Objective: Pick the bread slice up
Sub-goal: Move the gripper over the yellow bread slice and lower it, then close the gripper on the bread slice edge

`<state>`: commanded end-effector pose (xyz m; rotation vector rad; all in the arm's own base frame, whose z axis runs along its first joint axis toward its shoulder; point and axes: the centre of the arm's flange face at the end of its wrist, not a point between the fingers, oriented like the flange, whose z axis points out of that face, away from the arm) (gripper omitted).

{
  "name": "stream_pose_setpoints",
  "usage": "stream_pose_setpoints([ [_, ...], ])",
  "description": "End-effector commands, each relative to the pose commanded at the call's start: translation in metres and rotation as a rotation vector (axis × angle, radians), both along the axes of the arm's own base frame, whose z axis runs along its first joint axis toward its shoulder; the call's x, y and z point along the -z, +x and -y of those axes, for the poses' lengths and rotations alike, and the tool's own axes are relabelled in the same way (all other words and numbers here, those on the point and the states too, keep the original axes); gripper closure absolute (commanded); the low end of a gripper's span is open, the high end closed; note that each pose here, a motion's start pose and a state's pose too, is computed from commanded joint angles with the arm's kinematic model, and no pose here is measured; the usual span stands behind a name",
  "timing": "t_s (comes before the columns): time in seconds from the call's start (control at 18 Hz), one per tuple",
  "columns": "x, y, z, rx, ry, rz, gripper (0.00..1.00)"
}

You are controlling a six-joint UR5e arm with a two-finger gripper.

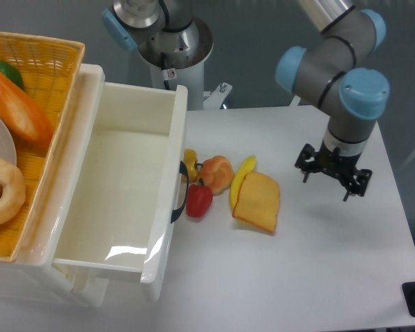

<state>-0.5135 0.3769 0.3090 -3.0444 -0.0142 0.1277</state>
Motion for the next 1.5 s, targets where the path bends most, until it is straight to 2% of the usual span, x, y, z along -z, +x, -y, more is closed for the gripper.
stream_pose_setpoints([
  [0.33,0.016,0.041,-0.039,-0.150,0.000,0.053,0.00],
  [0.44,0.028,0.042,-0.044,-0.191,-0.005,0.074,0.00],
  [1.0,0.074,0.081,-0.068,-0.152,-0.064,0.144,0.00],
  [1.33,0.086,0.094,-0.082,-0.172,-0.106,0.136,0.00],
  [1.5,0.092,0.092,-0.084,-0.169,-0.111,0.142,0.07],
])
